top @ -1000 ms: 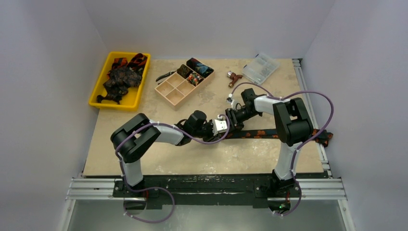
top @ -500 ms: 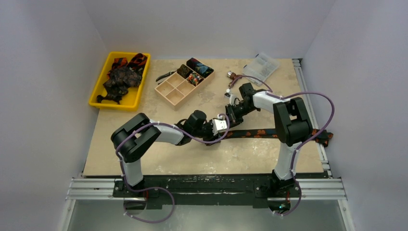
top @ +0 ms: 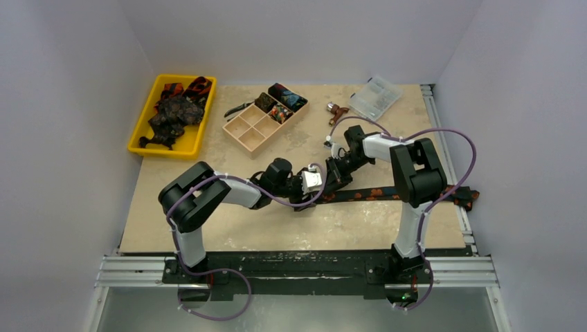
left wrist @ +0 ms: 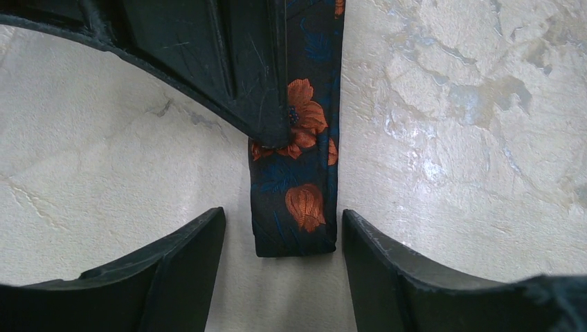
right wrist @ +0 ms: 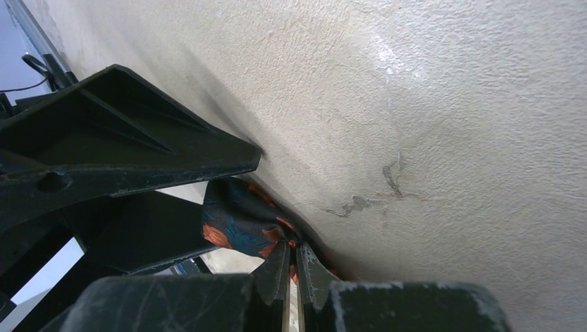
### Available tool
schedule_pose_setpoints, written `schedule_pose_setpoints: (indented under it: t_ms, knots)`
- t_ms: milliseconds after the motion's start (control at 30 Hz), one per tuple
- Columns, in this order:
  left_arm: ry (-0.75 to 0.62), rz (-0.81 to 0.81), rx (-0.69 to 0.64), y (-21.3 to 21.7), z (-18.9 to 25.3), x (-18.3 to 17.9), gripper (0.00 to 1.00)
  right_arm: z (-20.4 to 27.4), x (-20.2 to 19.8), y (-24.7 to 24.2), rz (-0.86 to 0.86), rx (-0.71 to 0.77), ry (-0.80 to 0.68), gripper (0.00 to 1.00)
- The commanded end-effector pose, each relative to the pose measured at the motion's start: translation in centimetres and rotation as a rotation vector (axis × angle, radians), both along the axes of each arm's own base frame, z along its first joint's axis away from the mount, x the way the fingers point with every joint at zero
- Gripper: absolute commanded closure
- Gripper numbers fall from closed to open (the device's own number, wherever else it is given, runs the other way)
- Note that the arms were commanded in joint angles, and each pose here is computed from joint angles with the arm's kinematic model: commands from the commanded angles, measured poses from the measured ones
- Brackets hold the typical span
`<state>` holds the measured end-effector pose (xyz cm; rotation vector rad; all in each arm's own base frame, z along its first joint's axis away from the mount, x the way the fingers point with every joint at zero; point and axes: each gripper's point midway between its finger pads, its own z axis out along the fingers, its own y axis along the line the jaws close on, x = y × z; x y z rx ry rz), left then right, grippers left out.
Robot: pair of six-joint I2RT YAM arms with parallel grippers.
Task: Roll the ties
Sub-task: Roll the tie at the center of the board.
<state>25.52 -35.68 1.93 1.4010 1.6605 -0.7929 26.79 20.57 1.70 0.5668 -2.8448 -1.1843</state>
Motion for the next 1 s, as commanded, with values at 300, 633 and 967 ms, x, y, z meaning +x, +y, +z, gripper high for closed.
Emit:
schedule_pose_setpoints:
  t_ms: [300,633,967]
  knots:
    - [-0.014,0.005,0.089,-0.1,-1.7,0.6,0.40,4.1,0.4,1.1,0.002,0.086,-0.041,1.00]
    - [-0.051,-0.009,0.170,3.2,-3.2,-0.1,0.68,1.3,0.4,0.2,-0.011,0.016,-0.037,1.00]
    - [-0.032,-0.016,0.211,3.9,-3.5,0.3,0.72,-0.4,0.5,0.3,-0.001,-0.027,-0.029,1.00]
